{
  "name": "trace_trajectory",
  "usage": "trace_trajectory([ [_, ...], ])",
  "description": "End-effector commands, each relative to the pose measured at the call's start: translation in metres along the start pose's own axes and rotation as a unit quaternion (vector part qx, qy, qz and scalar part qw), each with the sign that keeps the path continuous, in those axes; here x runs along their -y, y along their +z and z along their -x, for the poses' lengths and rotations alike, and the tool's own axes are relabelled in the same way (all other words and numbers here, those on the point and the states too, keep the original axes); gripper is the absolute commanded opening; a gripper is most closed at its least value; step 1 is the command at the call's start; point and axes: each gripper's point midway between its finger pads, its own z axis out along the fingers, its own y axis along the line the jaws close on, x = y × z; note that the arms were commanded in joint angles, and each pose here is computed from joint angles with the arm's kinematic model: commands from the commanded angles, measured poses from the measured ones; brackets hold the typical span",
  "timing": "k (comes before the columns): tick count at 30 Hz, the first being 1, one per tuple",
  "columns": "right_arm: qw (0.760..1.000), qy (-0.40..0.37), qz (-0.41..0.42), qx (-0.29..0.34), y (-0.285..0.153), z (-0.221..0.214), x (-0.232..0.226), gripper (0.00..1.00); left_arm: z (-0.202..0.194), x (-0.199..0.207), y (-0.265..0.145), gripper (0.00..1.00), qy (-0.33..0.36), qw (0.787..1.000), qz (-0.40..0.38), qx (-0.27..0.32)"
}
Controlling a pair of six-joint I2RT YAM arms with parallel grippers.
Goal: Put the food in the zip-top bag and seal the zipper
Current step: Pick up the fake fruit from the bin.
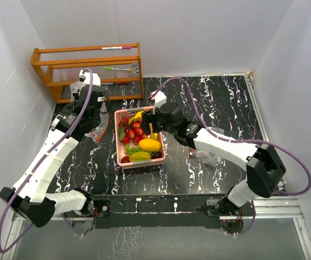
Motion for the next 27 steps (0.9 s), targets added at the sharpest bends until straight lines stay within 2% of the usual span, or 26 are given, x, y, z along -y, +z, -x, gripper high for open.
trace_trajectory([
  [1,0.998,0.001,0.01,0.07,0.024,0.043,-0.014,0.66,-0.007,-0.016,-0.002,0.0,-0.013,1.0,0.016,-0.005],
  [8,0.999,0.004,0.004,0.044,0.078,0.026,-0.019,0.64,-0.004,-0.024,-0.009,0.0,-0.031,0.999,0.014,0.008],
  [18,0.998,-0.02,0.026,0.058,0.118,0.029,-0.038,0.64,-0.005,-0.026,-0.012,0.0,-0.033,0.999,0.011,0.011],
  [27,0.998,-0.034,0.028,0.04,0.155,0.017,-0.04,0.63,-0.006,-0.025,-0.014,0.0,-0.039,0.999,0.0,0.016],
])
